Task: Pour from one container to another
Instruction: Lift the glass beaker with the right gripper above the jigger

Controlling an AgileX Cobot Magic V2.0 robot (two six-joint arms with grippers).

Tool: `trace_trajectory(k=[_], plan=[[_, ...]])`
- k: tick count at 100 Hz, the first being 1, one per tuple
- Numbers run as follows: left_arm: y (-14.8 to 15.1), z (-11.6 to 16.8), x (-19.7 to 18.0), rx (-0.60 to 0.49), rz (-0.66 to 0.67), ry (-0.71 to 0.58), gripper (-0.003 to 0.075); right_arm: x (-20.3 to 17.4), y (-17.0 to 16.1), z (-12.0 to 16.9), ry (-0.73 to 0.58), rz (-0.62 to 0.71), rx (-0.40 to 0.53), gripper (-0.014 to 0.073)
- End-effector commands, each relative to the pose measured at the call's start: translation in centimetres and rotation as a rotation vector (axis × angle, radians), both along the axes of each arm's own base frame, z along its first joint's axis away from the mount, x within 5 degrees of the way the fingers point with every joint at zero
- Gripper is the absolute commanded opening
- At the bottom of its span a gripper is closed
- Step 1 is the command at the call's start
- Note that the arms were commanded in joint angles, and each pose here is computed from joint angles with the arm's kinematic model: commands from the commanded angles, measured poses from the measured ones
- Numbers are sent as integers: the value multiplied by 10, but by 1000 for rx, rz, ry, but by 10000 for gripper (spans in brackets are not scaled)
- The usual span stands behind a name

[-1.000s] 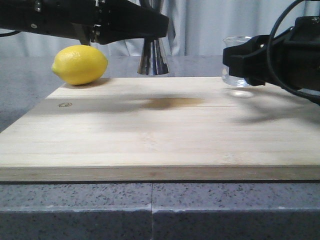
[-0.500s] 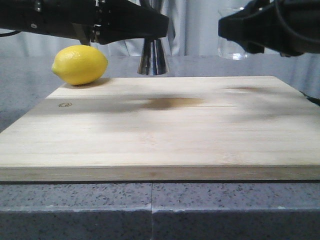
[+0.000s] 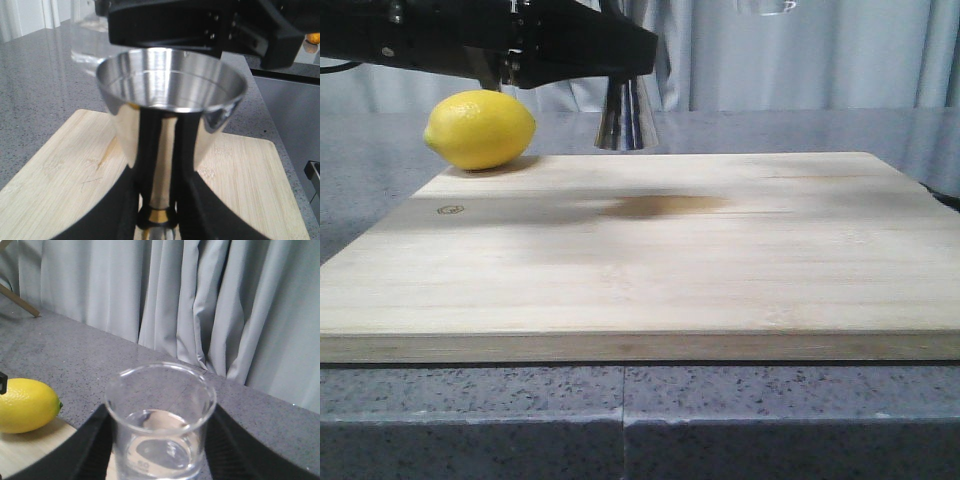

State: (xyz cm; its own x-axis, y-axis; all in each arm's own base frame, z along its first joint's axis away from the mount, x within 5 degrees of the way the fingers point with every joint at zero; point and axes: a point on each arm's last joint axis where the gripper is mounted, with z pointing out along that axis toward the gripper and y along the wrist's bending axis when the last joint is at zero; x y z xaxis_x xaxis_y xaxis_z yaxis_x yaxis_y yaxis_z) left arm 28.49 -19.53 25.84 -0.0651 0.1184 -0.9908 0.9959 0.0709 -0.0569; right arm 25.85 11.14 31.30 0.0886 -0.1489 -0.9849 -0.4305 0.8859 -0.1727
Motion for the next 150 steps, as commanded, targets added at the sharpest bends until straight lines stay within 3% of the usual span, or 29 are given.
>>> trace_trajectory(k=[1,38,77,150], plan=[[-1,35,-11,-148,-61,-42,73,-3,0,35,-134,13,31,225],[-1,35,-10,-144,-56,-42,73,-4,17,59,-171,80,-89,225],[-1,35,-10,-144,-55,-42,73,-21,21,70,-219,121,-142,225],[-1,35,-10,-144,-55,-42,73,-34,33,72,-284,198,-296,225]])
